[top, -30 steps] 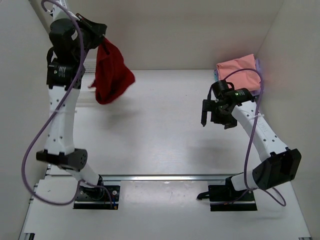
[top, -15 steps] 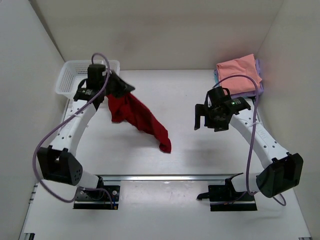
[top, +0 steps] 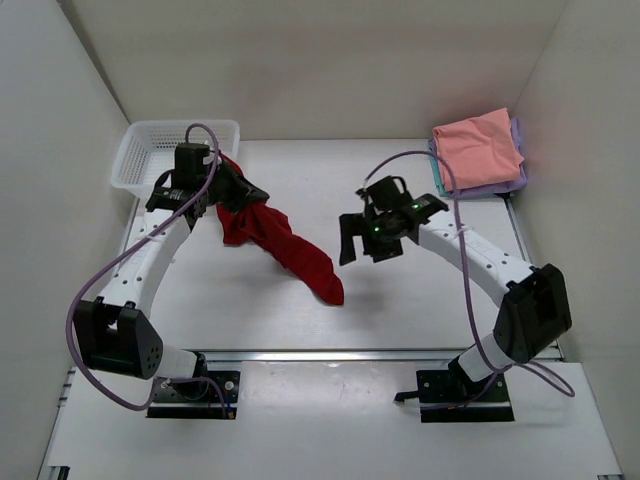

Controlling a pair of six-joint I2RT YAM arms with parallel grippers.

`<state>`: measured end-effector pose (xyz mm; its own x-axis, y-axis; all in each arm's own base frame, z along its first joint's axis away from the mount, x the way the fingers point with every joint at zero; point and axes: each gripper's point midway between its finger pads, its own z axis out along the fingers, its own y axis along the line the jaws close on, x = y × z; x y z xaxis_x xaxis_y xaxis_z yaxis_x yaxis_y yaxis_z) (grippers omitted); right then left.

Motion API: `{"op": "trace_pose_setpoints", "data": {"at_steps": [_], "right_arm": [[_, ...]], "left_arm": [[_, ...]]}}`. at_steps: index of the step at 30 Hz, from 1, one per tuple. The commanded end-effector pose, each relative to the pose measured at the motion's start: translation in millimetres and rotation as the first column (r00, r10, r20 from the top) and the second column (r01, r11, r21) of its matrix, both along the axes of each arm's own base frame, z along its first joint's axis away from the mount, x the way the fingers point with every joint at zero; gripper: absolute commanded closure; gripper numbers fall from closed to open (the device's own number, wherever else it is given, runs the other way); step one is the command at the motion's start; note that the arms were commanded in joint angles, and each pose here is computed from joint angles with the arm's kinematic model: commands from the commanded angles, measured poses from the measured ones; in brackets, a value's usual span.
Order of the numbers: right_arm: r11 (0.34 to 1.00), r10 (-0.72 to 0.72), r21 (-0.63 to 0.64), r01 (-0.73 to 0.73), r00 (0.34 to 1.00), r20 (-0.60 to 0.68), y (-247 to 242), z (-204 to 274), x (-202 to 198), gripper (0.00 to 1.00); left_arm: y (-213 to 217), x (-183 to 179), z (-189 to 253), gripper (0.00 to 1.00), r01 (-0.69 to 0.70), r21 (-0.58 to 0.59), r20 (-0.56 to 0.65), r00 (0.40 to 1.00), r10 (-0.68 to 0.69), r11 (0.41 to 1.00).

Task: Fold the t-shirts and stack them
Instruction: Move the tshirt to the center of the board

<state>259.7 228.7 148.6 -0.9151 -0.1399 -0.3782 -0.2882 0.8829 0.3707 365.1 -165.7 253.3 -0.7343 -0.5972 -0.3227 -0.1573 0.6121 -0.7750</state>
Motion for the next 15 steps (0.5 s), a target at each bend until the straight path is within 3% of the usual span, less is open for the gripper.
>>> {"op": "trace_pose_setpoints", "data": {"at_steps": [1,3,12,15], "right_arm": [[0.994,0.111,-0.003,-0.111,0.989,0.095,35.9,-10.2,-3.0,0.17],[0.988,0.146,-0.072,-0.138,0.981,0.128,40.9,-28.5,-6.5,0.28],[0.981,0.15,-0.129,-0.143,0.987,0.05,39.5,-94.0,-12.7,0.22],[0.974,0.171,-0.162,-0.16,0.984,0.058,49.9,-103.0,-9.4,0.3]], "left_arm": [[7.6,-4.8,20.7,0.96,0.002,-0.013,0.058,0.998,-0.001,1.0],[12.8,-3.6,20.7,0.94,-0.017,0.011,0.057,0.998,0.016,1.0],[30.1,-10.6,19.2,0.88,-0.052,0.02,0.04,0.998,0.051,0.998],[34.7,-10.7,16.0,0.83,-0.077,0.021,0.027,0.997,0.076,0.997]]}}
